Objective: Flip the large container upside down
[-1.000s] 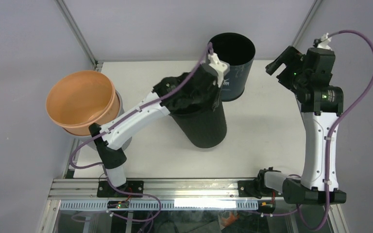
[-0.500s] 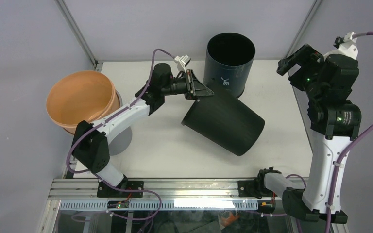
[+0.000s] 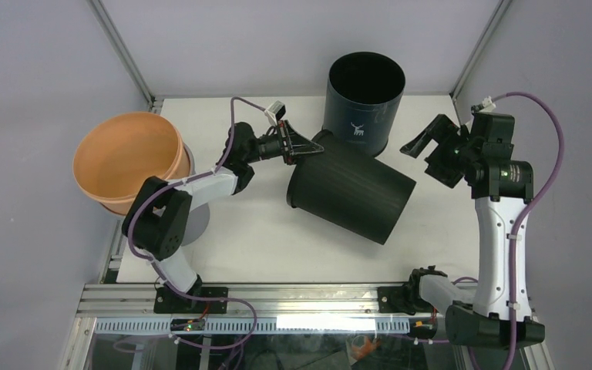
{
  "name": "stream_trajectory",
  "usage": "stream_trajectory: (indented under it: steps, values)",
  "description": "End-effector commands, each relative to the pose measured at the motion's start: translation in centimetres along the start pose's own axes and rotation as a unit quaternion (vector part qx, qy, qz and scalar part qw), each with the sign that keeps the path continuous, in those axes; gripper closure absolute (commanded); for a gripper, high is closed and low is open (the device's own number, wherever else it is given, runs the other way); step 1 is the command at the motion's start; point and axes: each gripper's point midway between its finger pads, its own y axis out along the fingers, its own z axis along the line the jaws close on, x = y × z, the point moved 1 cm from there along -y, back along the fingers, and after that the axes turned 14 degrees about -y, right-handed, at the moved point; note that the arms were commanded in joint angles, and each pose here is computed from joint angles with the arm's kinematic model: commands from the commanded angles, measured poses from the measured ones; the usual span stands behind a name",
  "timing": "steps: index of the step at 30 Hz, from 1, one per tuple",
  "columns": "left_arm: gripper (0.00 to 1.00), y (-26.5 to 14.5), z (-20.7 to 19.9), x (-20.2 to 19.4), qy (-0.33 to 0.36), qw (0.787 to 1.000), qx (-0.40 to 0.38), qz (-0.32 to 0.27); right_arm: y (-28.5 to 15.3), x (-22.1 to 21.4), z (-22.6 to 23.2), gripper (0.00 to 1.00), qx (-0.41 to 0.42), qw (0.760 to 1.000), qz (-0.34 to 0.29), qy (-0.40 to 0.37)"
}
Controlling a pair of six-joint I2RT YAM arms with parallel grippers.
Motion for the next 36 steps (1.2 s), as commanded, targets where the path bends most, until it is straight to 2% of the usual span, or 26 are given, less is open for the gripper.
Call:
stream_trajectory:
  steps: [1, 11, 16, 25, 36]
  values:
    - [1.0, -1.3, -1.3, 0.8, -0.021, 0.997, -0.07, 0.003, -2.7, 0.2, 1.9, 0.07, 0.049, 0.998, -0.039, 0.011]
    - [1.0, -3.4, 3.2, 3.9, -0.094, 0.992, -0.077, -0.031, -1.7, -1.9, 1.7, 0.07, 0.064, 0.998, -0.019, 0.024]
    - [1.0, -4.6, 5.3, 5.0, -0.103, 0.991, -0.074, -0.042, -1.2, -2.5, 2.2, 0.07, 0.089, 0.996, -0.003, 0.018]
    - [1.0, -4.5, 10.6, 6.4, -0.084, 0.995, 0.026, -0.043, -0.4, -2.3, 2.5, 0.07, 0.104, 0.994, -0.002, 0.013]
    - [1.0, -5.4, 15.6, 9.4, -0.051, 0.987, 0.141, -0.066, 0.7, -3.1, 1.1, 0.07, 0.073, 0.997, 0.009, 0.016]
